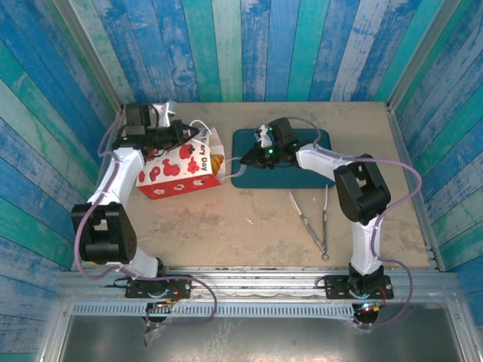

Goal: Take the fake bread out of the paper bag

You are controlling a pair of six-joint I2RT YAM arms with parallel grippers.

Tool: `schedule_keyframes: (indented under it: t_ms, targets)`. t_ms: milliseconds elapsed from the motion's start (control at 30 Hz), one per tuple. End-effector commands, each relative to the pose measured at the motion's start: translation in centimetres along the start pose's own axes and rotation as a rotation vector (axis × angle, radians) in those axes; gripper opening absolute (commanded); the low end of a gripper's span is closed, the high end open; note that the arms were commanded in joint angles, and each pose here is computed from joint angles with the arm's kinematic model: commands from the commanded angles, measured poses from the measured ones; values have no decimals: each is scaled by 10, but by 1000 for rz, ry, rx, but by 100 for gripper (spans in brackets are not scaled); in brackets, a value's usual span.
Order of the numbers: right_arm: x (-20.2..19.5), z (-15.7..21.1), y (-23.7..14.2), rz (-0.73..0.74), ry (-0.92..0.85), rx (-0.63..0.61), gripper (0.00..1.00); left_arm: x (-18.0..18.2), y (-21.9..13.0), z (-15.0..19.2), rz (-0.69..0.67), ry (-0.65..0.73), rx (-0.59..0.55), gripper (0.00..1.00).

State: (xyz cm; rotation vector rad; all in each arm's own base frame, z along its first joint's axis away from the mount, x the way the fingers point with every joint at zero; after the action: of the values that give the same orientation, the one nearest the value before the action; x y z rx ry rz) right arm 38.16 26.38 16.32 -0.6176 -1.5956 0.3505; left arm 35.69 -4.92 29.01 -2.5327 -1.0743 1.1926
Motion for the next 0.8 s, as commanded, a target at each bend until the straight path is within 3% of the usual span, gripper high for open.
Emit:
schedule_keyframes:
  t_ms: [0,67,233,367,467,567,667,767]
  targets:
    - [2,8,-20,51,-22,2,22,-24,-9,-2,34,48,-39,2]
    - [8,11,-37,101,-63,-29,25,-30,-7,0,33,61,-35,2]
    - [26,26,-103,346,-187,-208,45,-39,-7,4,37,71,-26,2]
    - [30,54,-165,491,-259,-393,71,-46,-6,12,56,78,-4,1]
    - [21,74,-201,550,-219,-547,100,-55,-4,16,87,88,12,2]
    - [3,99,-233,604,-121,-632,100,-62,0,20,138,84,7,2]
    - [-19,119,-249,529,-25,-574,100,-64,1,22,135,78,1,4]
    - [-45,142,-250,657,116,-460,93,-62,1,26,95,76,4,5]
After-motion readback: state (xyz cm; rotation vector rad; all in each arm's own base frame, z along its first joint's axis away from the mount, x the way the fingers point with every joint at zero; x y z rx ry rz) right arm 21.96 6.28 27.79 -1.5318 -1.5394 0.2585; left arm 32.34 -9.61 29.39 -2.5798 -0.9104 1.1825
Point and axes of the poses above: each hand's point on the last joint's axis, 136 mm out from that joint toward the fingers, its own y axis out along the fingers, its own x axis along the line the jaws close on, z = x × y, the point moved 10 cm from there along -y, back along the fingers, and after that the axes turned 10 degrees about y, right-handed, at the moved point
